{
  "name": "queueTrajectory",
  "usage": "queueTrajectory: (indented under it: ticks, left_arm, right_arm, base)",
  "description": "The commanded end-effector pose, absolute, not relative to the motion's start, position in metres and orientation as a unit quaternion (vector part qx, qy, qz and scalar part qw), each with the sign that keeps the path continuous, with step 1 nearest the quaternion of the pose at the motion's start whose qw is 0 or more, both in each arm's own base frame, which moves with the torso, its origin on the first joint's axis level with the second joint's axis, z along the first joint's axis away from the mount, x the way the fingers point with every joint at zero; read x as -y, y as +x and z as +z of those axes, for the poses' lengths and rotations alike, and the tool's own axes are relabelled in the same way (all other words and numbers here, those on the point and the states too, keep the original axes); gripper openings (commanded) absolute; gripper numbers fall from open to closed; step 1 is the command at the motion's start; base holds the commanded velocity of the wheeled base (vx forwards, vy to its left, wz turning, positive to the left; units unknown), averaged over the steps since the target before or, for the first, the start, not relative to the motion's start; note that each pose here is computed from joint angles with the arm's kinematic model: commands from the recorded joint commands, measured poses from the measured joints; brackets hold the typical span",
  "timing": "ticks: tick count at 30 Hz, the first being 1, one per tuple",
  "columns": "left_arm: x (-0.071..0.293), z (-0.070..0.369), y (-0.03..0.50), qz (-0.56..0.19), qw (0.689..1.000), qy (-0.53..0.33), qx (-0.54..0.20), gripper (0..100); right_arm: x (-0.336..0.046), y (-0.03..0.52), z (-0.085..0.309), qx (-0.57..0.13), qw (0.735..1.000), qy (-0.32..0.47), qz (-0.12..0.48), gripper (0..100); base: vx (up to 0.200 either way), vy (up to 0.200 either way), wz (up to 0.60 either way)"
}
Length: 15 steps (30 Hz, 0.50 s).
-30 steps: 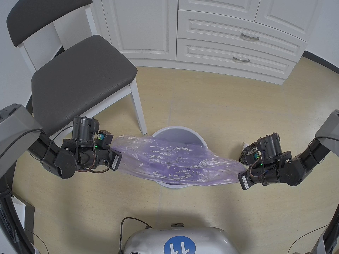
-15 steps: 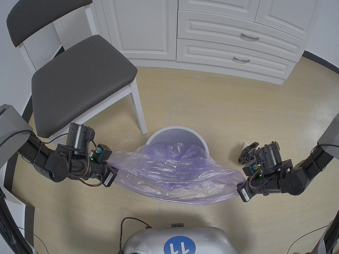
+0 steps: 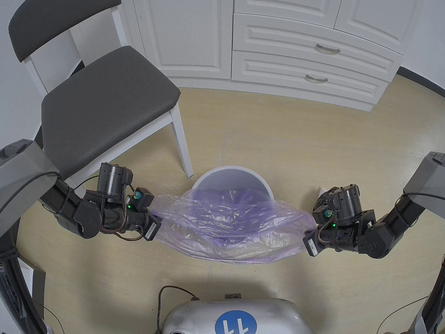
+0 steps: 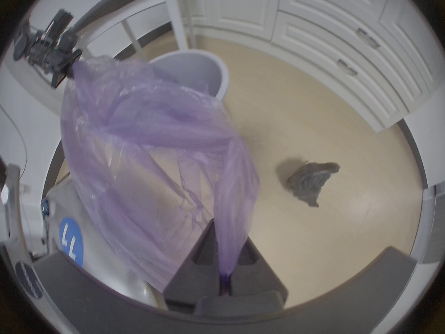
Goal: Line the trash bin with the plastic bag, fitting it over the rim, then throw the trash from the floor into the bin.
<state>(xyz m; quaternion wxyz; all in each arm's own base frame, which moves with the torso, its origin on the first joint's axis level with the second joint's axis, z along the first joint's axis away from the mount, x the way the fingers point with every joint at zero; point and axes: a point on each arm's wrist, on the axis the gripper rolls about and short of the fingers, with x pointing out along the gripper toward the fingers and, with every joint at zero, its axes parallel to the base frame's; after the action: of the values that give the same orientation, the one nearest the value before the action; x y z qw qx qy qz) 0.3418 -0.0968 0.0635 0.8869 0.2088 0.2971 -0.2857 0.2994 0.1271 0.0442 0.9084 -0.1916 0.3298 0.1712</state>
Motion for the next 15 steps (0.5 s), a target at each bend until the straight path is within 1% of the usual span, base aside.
queueTrajectory:
  ticks: [1,3,7,9,11,15]
  left_arm:
    - [0.103,0.045,0.357,-0.268,0.904,0.179,-0.279,0]
    - [0.109,0.042,0.362,-0.25,0.918,0.166,-0.259,0]
    - [0.118,0.038,0.371,-0.217,0.936,0.155,-0.23,0]
    - [0.118,0.038,0.372,-0.215,0.937,0.156,-0.228,0]
    - [0.119,0.04,0.374,-0.208,0.941,0.151,-0.219,0]
    - [0.119,0.04,0.375,-0.207,0.942,0.149,-0.218,0]
  right_arm:
    - [-0.131,0.318,0.026,-0.303,0.93,-0.158,0.137,0]
    - [-0.133,0.323,0.026,-0.282,0.939,-0.146,0.132,0]
    - [-0.136,0.331,0.029,-0.264,0.947,-0.135,0.123,0]
    - [-0.137,0.332,0.029,-0.263,0.948,-0.134,0.121,0]
    - [-0.142,0.337,0.035,-0.246,0.957,-0.101,0.112,0]
    - [-0.139,0.338,0.037,-0.244,0.959,-0.096,0.106,0]
  base:
    - [0.0,0.0,0.0]
    - [0.0,0.0,0.0]
    - [0.0,0.0,0.0]
    - [0.0,0.0,0.0]
    - [0.0,0.0,0.0]
    - [0.0,0.0,0.0]
